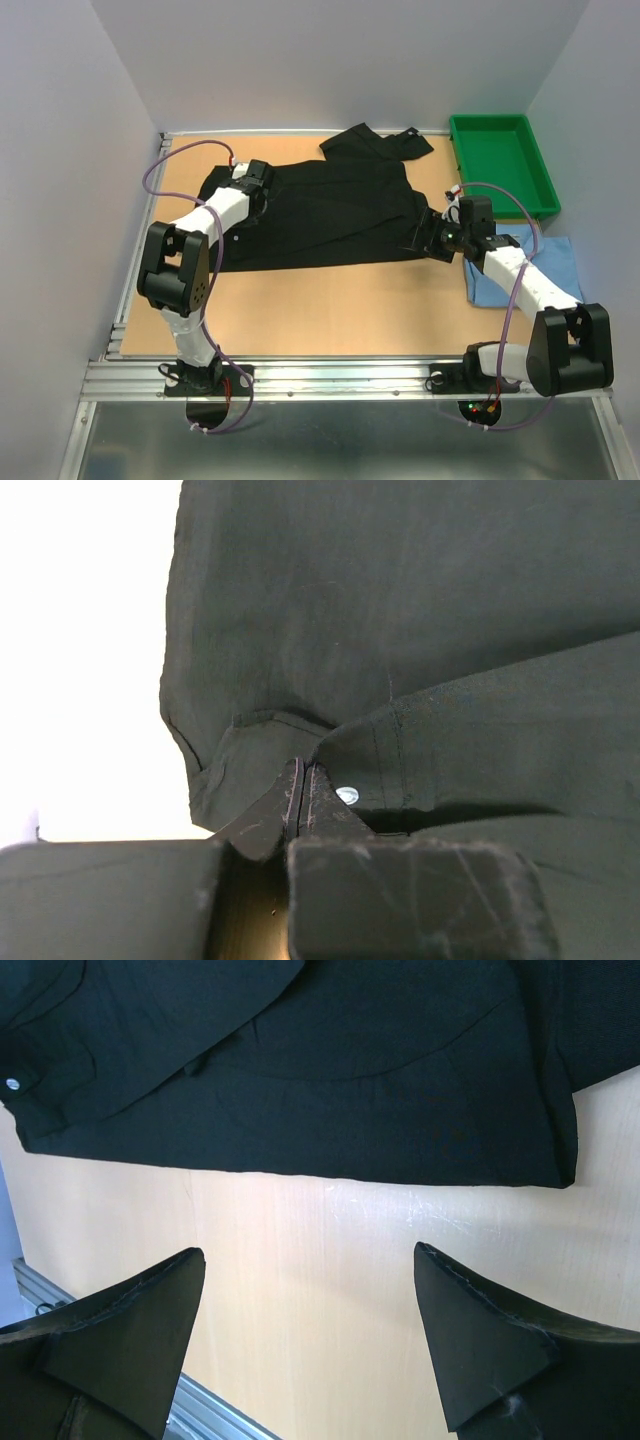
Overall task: Fold and stack the long sleeve shirts
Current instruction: Fold the shirt
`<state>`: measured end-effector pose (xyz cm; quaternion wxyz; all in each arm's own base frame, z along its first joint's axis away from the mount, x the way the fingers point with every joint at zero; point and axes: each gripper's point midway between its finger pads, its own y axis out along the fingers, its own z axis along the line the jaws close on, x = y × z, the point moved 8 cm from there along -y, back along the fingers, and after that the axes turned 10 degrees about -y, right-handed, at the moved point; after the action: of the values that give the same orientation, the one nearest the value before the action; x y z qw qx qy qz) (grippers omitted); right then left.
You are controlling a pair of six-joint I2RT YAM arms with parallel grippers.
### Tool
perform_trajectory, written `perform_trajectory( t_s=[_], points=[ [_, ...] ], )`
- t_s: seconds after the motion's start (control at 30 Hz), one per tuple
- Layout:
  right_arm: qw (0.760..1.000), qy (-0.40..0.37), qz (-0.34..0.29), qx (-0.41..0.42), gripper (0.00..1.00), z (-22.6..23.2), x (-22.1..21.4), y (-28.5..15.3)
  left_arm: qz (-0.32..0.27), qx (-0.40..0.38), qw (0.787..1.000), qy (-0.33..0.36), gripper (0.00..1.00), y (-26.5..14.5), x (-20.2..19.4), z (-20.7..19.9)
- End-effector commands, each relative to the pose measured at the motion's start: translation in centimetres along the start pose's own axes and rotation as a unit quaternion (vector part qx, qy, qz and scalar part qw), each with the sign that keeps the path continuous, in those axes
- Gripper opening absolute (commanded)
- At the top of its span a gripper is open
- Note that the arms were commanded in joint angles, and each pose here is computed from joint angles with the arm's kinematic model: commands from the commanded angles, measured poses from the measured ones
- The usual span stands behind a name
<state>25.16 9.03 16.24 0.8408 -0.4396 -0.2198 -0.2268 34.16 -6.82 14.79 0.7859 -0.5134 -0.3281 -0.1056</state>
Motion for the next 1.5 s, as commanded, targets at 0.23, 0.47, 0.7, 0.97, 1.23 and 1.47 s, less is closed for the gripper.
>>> perform_trajectory(
  t_s=[0.23, 0.47, 0.7, 0.97, 1.23, 1.47],
  points=[
    [0.999, -0.027, -0.033, 0.018, 0.9, 1.1, 1.3, -0.7, -0.012, 0.058, 0.998, 0.009, 0.15, 0.9, 0.4, 0.4],
    [0.999, -0.034, -0.035, 0.02, 0.9, 1.2, 1.9, -0.5, -0.036, 0.051, 0.998, -0.02, 0.28, 1.0, 2.1, -0.1],
    [0.995, -0.075, -0.045, 0.047, 0.89, 2.9, 4.2, 0.1, -0.069, 0.027, 0.995, -0.072, 0.64, -1.5, 4.4, 0.6],
    [0.987, -0.109, -0.059, 0.103, 0.89, 7.8, 7.7, 4.1, -0.079, -0.152, 0.975, -0.144, 0.67, -6.6, 6.3, -0.1],
    [0.96, -0.125, -0.108, 0.226, 0.88, 14.0, 10.7, 10.2, -0.029, -0.317, 0.931, -0.178, 0.67, -4.3, 1.5, -3.5],
    [0.945, -0.096, -0.127, 0.285, 0.88, 15.9, 12.3, 15.8, 0.038, -0.314, 0.927, -0.204, 0.67, -0.3, -2.5, -3.8]
  ],
)
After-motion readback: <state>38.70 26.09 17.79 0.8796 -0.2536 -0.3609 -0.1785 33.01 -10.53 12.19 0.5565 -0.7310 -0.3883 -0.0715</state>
